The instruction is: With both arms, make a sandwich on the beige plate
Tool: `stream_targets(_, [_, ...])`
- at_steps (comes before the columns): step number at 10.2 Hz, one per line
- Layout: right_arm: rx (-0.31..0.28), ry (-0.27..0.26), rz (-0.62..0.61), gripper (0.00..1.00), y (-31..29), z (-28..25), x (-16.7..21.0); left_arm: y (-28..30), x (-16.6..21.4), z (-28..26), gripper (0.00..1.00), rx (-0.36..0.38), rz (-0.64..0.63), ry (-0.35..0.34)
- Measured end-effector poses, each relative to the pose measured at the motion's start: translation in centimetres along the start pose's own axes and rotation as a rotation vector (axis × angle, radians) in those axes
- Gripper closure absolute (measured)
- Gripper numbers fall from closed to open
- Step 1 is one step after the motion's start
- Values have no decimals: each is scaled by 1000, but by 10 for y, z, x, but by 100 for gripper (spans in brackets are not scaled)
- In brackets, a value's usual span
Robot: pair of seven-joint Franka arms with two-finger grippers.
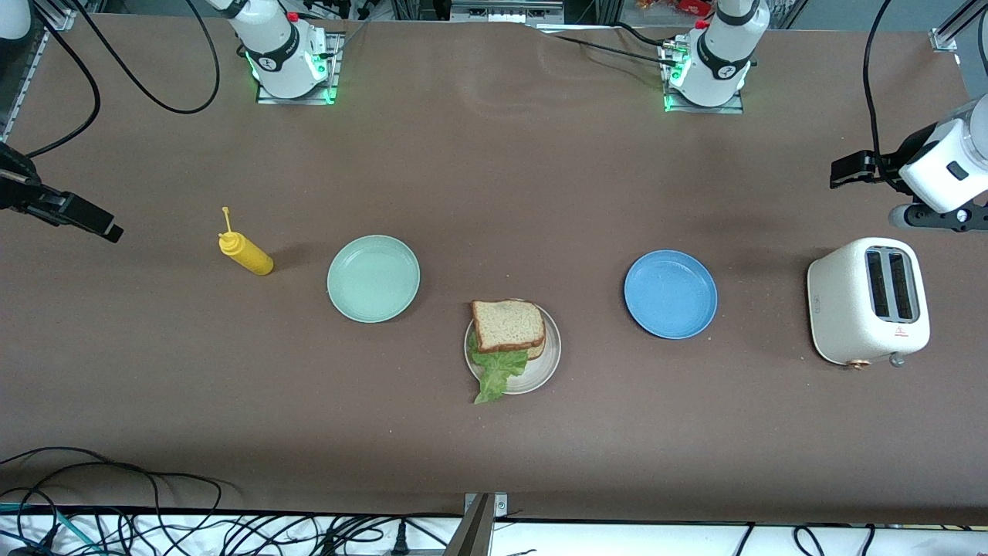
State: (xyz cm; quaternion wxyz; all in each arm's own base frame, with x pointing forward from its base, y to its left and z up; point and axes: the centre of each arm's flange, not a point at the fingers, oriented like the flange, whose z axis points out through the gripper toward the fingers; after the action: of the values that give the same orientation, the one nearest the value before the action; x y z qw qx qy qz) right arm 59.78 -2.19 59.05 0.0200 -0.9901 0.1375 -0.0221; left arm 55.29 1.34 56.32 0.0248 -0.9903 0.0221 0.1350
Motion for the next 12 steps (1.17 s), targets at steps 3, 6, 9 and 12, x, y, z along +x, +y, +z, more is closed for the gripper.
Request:
stream_targets(3, [-2, -7, 0, 0, -1, 4, 1, 2, 0, -11, 0, -38, 70, 8])
stream_targets(6, [-3, -11, -1, 0, -1, 7, 2, -9, 2, -9, 0, -46, 207, 5])
stream_targets(9, [-3, -10, -1, 0, -1, 7, 2, -29, -1, -21, 0, -48, 196, 33])
stream_targets(12, [-3, -10, -1, 0, -1, 7, 2, -28, 2, -18, 0, -49, 173, 28])
